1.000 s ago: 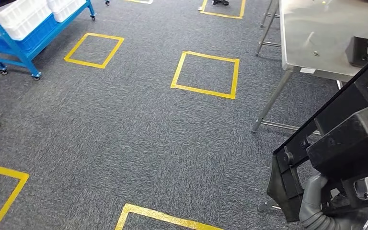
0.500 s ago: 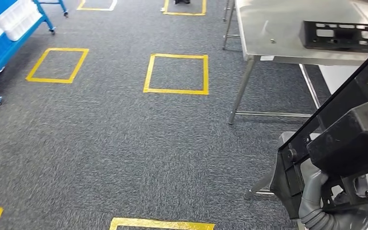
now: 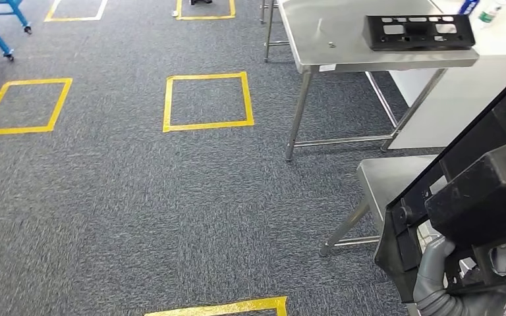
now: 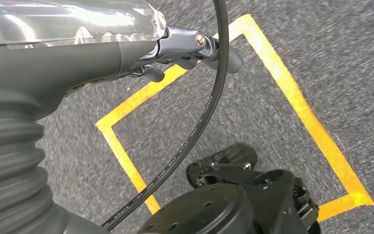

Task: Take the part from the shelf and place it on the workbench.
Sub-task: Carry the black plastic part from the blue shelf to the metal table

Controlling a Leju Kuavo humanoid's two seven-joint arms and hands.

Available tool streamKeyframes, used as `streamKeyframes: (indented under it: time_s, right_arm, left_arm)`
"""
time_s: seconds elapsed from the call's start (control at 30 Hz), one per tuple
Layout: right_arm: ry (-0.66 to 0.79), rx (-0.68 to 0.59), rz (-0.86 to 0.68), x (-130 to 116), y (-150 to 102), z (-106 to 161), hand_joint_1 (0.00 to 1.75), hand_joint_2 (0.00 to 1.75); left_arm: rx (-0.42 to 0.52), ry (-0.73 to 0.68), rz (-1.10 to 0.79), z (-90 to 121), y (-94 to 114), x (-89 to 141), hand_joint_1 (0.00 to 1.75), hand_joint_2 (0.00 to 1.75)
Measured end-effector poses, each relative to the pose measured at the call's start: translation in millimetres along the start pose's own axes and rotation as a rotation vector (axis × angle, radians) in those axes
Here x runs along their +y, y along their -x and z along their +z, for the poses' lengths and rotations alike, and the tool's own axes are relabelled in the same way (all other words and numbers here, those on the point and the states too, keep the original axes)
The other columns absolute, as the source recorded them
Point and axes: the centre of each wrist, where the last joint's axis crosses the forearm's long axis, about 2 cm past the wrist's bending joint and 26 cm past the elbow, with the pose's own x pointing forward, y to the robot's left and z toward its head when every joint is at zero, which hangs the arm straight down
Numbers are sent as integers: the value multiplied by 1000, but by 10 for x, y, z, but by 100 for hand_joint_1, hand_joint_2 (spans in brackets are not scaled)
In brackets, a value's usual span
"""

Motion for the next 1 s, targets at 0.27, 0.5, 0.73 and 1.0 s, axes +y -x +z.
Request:
streamKeyframes:
  time_s: [0.27, 0.5, 0.73, 1.0]
  right_arm:
    - [-1, -2, -1, 2, -2, -2, 175, 175]
    - [-2, -2, -2, 5, -2, -2, 175, 175]
    - [-4, -2, -2, 4, -2, 2, 175, 175]
    - [-6, -4, -1, 3, 1, 0, 175, 175]
  left_arm:
    - [-2, 1, 0, -4, -6, 2, 0, 175]
    - [5, 0, 0, 10, 18, 7, 0, 175]
    - [1, 1, 1, 0, 1, 0, 0, 175]
    - [4, 2, 3, 8, 10, -10, 0, 175]
